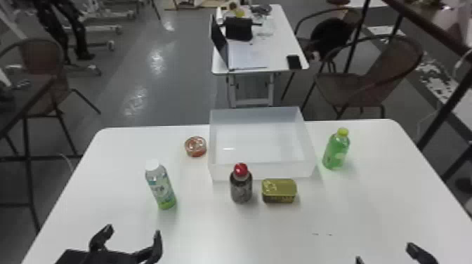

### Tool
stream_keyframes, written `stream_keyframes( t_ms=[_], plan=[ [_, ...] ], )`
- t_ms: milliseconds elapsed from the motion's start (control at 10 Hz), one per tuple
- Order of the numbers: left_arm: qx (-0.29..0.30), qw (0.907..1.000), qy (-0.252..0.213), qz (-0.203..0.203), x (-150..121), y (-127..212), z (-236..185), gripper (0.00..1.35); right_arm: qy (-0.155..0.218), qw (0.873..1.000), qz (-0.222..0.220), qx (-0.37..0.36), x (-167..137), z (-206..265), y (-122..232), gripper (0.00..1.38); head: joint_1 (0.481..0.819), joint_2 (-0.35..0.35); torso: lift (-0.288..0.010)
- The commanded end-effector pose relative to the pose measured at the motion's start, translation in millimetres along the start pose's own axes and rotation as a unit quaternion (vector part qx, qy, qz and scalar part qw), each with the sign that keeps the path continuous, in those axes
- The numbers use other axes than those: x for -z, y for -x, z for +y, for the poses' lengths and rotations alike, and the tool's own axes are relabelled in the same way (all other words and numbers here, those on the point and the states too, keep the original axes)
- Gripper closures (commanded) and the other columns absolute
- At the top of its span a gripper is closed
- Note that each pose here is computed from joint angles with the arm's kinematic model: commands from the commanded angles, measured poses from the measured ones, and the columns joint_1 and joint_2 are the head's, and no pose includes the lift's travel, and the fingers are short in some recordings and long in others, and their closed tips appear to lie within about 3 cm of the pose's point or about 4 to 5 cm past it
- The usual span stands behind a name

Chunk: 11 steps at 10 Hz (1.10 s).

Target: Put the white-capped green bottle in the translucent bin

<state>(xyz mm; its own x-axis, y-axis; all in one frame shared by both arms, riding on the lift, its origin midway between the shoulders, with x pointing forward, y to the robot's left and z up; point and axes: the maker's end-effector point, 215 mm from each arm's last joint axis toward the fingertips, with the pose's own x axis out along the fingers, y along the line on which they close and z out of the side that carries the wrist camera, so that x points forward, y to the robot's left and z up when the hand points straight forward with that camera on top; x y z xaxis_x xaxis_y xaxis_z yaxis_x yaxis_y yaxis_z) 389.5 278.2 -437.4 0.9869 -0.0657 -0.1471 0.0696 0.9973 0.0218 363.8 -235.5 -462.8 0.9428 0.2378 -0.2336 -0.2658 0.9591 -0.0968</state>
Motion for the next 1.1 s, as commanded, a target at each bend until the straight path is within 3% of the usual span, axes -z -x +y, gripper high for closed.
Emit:
stream_keyframes(
  t_ms=[0, 600, 1000],
  plan=[
    [0.002, 1.0, 0.0, 0.001, 1, 0, 0, 0.09, -0.001, 1.0, -0.001, -0.001, -1, 2, -1, 0.09, 0.695, 0.065, -0.029],
    [0.0, 0.9999, -0.003, 0.015, 9, 0, 4, 0.09, -0.008, 1.0, 0.004, -0.003, 3, 3, -4, 0.09, 0.695, 0.069, -0.029],
    [-0.009, 0.9987, -0.026, 0.043, 35, -17, 43, 0.09, -0.01, 1.0, 0.001, -0.003, 0, 2, -9, 0.09, 0.695, 0.1, -0.029]
  ],
)
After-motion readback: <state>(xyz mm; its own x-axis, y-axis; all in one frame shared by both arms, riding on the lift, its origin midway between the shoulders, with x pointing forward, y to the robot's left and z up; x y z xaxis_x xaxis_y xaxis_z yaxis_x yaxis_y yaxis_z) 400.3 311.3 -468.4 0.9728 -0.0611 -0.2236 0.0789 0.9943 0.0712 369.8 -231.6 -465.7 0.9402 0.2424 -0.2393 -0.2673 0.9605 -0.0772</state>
